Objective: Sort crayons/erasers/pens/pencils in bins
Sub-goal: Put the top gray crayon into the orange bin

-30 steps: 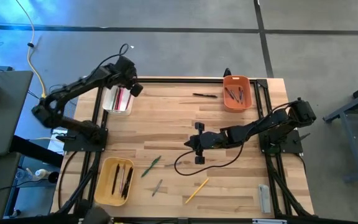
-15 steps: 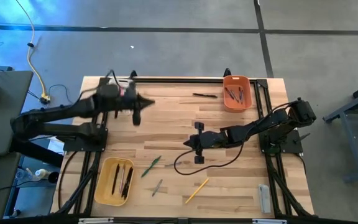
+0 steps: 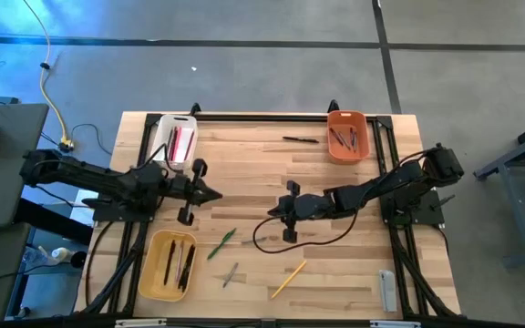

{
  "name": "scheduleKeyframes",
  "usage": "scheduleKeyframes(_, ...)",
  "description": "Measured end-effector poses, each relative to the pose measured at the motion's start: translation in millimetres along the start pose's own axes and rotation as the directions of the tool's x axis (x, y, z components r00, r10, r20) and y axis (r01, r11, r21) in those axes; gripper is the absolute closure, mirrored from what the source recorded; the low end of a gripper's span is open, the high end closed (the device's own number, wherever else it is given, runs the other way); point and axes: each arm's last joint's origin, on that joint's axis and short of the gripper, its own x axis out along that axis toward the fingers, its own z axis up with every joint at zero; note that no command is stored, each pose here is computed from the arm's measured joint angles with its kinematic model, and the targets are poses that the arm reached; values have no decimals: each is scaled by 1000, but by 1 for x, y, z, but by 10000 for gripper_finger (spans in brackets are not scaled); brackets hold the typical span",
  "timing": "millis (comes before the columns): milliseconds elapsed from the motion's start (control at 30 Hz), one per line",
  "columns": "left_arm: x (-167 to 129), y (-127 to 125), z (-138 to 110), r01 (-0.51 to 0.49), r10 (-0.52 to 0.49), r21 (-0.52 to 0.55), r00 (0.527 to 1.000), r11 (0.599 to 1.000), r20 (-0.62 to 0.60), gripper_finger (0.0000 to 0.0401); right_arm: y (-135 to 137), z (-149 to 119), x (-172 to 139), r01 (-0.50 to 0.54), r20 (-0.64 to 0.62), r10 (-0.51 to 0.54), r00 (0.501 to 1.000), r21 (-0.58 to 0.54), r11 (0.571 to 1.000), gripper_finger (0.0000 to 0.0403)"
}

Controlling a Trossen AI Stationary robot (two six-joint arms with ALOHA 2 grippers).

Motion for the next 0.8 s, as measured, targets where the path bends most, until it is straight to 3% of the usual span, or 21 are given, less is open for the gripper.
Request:
scheduleKeyframes(400,-3,-12,-6,-68,68,22,998,997,-8,401,23,-4,-6,-62,-4,62,998,32,998,286)
scheduleKeyframes(800,-3,-20,-9,-35,36,10,999,999,-32,401,34,-24,27,-45,-120,47,992,14,999,238)
